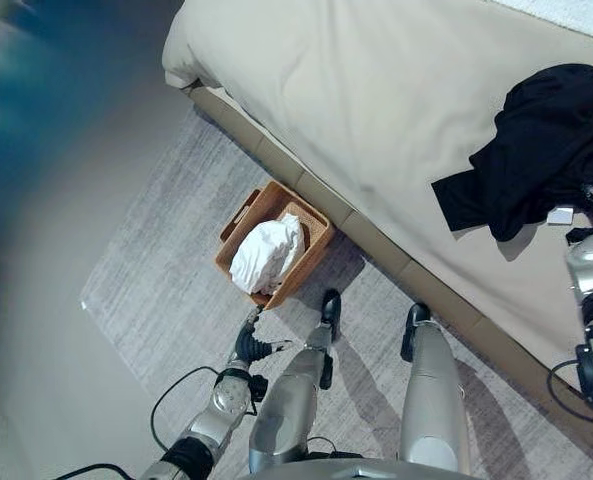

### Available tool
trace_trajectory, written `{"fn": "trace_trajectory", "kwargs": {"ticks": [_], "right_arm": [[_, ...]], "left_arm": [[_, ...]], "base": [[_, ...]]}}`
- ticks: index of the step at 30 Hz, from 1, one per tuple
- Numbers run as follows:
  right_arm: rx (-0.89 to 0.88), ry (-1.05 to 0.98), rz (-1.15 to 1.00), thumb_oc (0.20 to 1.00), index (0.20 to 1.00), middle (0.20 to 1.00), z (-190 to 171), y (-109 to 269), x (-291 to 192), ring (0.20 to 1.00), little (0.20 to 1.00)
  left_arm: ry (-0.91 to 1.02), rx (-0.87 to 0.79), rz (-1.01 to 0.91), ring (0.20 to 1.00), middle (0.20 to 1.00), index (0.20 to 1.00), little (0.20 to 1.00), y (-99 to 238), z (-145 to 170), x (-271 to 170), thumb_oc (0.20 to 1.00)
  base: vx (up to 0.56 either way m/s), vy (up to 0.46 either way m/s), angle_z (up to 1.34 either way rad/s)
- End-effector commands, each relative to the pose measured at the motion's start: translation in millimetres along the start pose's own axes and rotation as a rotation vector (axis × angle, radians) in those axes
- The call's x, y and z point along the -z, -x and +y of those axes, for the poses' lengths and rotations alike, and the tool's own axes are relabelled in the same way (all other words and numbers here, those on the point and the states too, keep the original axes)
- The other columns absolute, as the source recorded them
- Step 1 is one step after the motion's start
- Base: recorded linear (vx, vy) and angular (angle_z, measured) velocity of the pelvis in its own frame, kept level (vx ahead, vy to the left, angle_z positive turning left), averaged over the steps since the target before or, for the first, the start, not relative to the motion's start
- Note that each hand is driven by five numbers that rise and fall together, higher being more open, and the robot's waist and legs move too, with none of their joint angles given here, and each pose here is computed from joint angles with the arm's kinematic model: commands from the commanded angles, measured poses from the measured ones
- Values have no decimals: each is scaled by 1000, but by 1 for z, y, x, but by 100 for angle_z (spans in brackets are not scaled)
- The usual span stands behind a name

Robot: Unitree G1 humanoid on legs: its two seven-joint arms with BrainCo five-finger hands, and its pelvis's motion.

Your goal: Pick up clothes into the bucket

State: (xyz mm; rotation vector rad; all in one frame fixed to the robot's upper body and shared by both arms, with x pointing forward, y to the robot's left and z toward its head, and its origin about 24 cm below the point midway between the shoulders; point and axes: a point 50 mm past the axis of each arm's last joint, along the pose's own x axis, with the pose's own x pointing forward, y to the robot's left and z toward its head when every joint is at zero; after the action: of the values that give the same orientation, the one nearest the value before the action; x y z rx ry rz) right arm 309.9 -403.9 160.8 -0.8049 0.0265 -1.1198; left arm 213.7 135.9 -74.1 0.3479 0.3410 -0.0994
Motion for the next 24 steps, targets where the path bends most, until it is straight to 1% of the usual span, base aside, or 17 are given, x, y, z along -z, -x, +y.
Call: {"fn": "trace_trajectory", "kwargs": {"ticks": [1,5,7,8,9,12,16,19,20,24], "right_arm": [[37,49,-124,1000,1000,1000,-28,-28,-38,1000,1000],[-9,38,-163,1000,1000,1000,-27,-33,-60,1000,1000],[-66,35,-191,1000,1000,1000,-23,-32,-69,1000,1000],[-69,42,-204,539,539,539,-24,-34,-74,539,539],[-76,41,-223,200,200,200,-24,-33,-80,200,200],[-85,22,-293,200,200,200,-18,-28,-97,200,200],[-77,-55,-380,200,200,200,-13,-20,-123,200,200],[-35,-146,-496,200,200,200,-19,-12,-153,200,200],[-35,-146,-496,200,200,200,-19,-12,-153,200,200],[13,-304,-627,200,200,200,-32,2,-187,200,200]], "left_arm": [[-12,-29,-54,1000,1000,1000,1000,-12,12,-14,1000],[9,-52,-40,1000,1000,1000,1000,-11,15,-12,1000],[20,-52,-41,1000,1000,1000,1000,-10,15,-12,1000],[29,-48,-43,1000,1000,1000,1000,-10,15,-13,1000],[31,-48,-40,1000,1000,1000,1000,-10,15,-12,1000],[24,-44,-35,1000,1000,1000,1000,-10,14,-11,1000],[10,-42,-12,1000,1000,1000,1000,-11,10,-7,1000],[9,-52,-2,1000,1000,1000,1000,-12,10,-5,1000],[9,-52,-1,1000,1000,1000,1000,-12,10,-5,1000],[1,-96,23,1000,1000,1000,1000,-14,18,0,1000]], "base": [[-34,-59,6],[-18,-50,-4],[-26,-59,-3],[-25,-48,-3],[-24,-40,-2],[-6,-12,-1],[1,8,0],[-14,40,1],[-19,30,2],[-15,38,1]]}}
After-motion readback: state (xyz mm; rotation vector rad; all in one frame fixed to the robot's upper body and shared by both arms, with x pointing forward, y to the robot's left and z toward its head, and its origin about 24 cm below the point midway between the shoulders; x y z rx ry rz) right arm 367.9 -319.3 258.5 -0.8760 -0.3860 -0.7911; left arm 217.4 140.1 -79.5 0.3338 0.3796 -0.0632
